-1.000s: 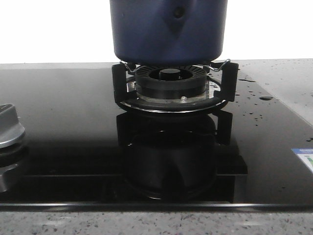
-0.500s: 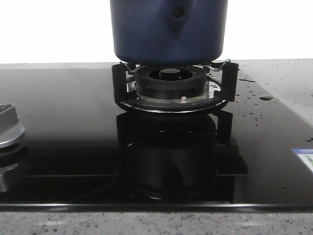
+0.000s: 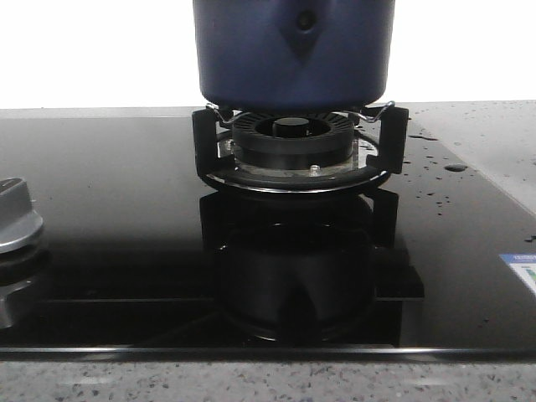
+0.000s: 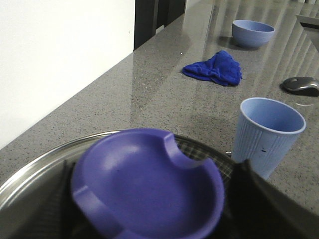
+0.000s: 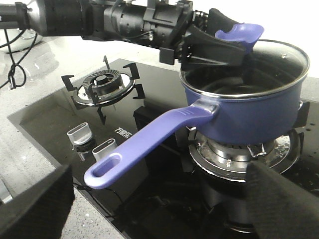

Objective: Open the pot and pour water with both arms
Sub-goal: 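Grasp the purple lid knob with the left gripper and lift the lid, then grasp the light blue ribbed cup with the right gripper and lift it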

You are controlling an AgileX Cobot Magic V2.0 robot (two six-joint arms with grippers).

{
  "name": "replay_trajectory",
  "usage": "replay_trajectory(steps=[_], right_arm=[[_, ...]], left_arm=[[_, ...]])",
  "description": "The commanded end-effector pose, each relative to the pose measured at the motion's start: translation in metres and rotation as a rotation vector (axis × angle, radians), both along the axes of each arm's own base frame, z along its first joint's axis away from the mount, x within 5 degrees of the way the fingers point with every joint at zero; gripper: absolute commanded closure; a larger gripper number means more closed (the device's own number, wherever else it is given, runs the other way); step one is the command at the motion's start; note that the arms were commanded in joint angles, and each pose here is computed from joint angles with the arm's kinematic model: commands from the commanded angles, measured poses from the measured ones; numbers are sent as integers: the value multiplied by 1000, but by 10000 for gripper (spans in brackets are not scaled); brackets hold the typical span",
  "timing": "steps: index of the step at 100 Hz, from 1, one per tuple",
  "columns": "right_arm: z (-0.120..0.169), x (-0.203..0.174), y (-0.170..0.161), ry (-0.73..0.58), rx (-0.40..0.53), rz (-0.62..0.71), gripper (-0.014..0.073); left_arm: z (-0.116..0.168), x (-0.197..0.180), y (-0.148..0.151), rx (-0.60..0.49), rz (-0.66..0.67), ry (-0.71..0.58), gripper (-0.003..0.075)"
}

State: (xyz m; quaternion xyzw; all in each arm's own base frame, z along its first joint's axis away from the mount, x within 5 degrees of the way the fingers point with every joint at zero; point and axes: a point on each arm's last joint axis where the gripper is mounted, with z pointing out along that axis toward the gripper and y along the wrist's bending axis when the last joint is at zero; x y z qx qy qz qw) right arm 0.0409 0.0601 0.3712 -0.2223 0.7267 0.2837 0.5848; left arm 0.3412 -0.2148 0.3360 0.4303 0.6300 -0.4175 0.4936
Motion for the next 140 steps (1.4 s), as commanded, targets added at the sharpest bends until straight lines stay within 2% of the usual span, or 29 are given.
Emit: replay_trajectory(steps=[1,14,23,39,63,76,86,100,109,120,140], right_arm=[[13,3,-1,-41,46,-20,-1],[13,3,-1,-41,46,-20,-1],[14,4,-2,-53,49,-39,-1],[16,11,-11,-120,-11,-155,-1],[21,22,-35,-280,-191,-424,-1],[15,26,-44,-247,-257,-522,-1],[-2,32,-49,-184,-304,-569,-1],[-37,44,-51,-144,-302,-589,-1],[-55,51,-53,-165,-252,-624,-1],[-67,55,-55,-222,-193,-663,-1],[-89,58,-58,-268,-154,-708,-1]], left_arm=[[28,-9,-1,-92,-14,-30,336],[31,-9,-1,-131,-10,-13,456],[36,-8,2,-177,4,0,503],[55,-13,7,-225,-4,-33,510],[100,-41,29,-259,13,-141,510],[124,-60,48,-264,33,-182,510],[136,-73,57,-243,40,-228,510],[147,-87,62,-250,29,-269,510],[150,-91,63,-251,21,-278,510],[150,-91,63,-251,21,-278,510],[149,-90,63,-250,21,-276,510]])
